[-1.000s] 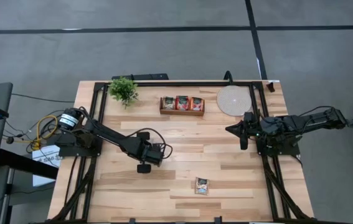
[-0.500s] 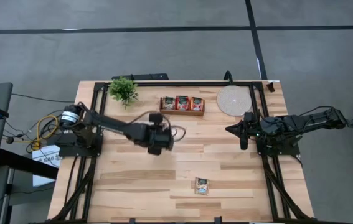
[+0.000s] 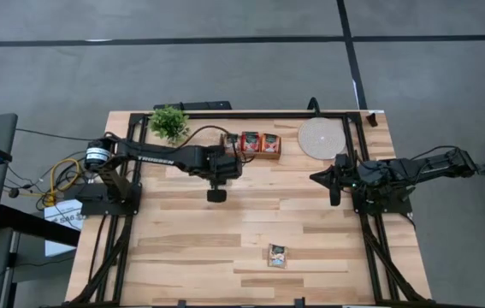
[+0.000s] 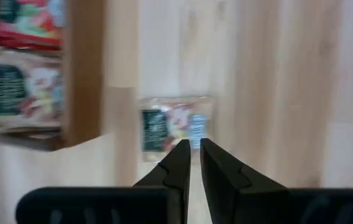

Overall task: Pick & Place Tea
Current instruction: Put the brown tea bag into the left section of the wooden organizer

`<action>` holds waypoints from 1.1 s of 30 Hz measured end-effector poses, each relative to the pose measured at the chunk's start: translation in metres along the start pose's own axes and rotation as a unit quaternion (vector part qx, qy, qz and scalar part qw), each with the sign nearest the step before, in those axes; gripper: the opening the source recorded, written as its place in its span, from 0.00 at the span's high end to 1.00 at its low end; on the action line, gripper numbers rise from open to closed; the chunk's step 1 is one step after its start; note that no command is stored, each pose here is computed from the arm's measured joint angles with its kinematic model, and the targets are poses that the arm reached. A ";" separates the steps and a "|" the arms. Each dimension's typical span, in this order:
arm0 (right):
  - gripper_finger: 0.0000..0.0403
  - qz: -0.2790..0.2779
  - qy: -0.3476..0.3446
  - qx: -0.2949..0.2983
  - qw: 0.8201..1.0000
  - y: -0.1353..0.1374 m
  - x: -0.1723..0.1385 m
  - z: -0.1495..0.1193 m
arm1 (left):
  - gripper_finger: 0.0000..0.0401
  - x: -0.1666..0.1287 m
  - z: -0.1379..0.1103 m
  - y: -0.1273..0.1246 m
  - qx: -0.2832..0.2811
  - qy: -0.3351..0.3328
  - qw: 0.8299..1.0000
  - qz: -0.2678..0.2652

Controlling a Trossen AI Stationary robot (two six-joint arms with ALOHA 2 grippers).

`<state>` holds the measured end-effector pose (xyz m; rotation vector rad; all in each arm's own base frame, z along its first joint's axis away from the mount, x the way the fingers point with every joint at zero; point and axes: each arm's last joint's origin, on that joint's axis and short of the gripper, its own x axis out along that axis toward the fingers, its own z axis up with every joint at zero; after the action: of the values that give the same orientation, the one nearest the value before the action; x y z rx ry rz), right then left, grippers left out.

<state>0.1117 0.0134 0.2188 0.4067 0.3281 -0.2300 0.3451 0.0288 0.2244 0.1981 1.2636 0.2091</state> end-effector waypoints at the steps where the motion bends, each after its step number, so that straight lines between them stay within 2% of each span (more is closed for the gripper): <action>1: 1.00 0.000 0.000 -0.002 1.000 0.000 0.000 0.000 | 0.93 0.000 0.000 0.001 -0.004 -0.001 1.000 -0.010; 7: 1.00 0.000 0.000 -0.003 1.000 0.000 0.000 0.000 | 0.93 0.005 -0.003 0.019 -0.026 0.006 1.000 -0.006; 14: 1.00 0.000 0.000 -0.003 1.000 0.000 0.000 0.000 | 0.92 0.009 -0.006 0.036 -0.066 0.009 0.997 -0.028; 17: 1.00 0.000 0.000 -0.003 1.000 0.000 0.000 0.000 | 0.87 0.010 -0.007 0.043 -0.084 0.009 0.996 -0.031; 26: 1.00 0.000 0.000 -0.003 1.000 0.000 0.000 0.000 | 0.65 0.018 -0.008 0.057 -0.091 -0.006 0.993 -0.069; 33: 1.00 0.000 0.000 -0.003 1.000 0.000 0.000 0.000 | 0.61 0.045 -0.011 0.062 -0.080 0.026 0.992 -0.095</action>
<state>0.1117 0.0134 0.2187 0.4002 0.3293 -0.2295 0.3453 0.1005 0.1956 -0.0651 1.3018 0.1508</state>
